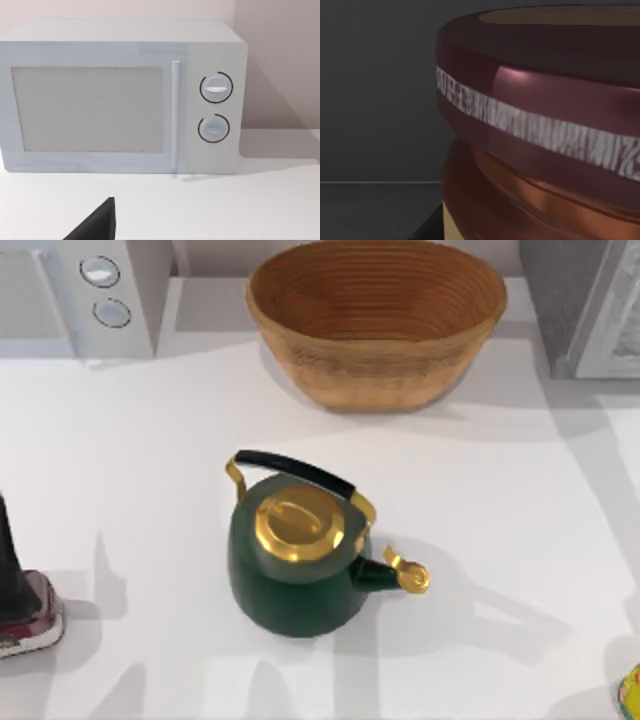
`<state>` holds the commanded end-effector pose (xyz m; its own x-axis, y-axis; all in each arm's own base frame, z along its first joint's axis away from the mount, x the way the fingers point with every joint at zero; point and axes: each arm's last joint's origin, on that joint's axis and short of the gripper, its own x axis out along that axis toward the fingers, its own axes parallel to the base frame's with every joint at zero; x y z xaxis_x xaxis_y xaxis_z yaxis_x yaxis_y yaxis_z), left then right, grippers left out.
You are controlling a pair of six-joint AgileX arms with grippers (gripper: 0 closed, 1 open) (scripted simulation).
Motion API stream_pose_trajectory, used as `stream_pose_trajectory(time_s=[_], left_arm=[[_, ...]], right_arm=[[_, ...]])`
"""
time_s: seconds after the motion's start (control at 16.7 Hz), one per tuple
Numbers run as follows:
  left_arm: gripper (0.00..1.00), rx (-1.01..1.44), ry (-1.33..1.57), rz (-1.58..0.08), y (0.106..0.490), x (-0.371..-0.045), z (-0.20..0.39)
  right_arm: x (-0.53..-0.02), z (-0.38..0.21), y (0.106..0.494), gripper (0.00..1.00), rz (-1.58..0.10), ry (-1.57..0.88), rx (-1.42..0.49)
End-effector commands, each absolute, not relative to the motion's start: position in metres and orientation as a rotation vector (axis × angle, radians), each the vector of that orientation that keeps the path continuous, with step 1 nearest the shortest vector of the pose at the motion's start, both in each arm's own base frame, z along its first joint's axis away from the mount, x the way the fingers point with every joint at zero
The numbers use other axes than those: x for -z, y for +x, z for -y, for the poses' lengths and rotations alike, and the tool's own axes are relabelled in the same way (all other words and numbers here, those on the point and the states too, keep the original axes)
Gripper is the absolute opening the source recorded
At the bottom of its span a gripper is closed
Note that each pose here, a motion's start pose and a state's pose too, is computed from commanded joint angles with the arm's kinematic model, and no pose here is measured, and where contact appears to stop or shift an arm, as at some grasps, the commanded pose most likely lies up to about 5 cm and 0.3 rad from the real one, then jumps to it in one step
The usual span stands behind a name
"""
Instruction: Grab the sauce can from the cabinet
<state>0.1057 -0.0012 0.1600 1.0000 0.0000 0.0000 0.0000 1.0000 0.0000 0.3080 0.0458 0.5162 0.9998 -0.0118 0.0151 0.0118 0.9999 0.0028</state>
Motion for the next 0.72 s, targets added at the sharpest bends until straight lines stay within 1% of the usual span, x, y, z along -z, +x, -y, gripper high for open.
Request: stream_pose_trajectory(time_s=[0.12,0.48,0.6,0.72], left_arm=[[1.00,0.000,0.000,0.000,0.106,-0.160,0.001],[1.00,0.000,0.000,0.000,0.106,-0.160,0.001],[1.00,0.000,0.000,0.000,0.106,-0.160,0.001],[1.00,0.000,0.000,0.000,0.106,-0.160,0.001]], right_arm=[[-0.531,-0.050,0.279,0.00,0.019,0.004,0.011],[-0.563,-0.048,0.165,0.00,0.003,0.000,0.008],[-0.566,-0.045,0.145,0.00,0.009,0.002,0.008],[-0.567,-0.044,0.143,0.00,0.009,0.002,0.008]])
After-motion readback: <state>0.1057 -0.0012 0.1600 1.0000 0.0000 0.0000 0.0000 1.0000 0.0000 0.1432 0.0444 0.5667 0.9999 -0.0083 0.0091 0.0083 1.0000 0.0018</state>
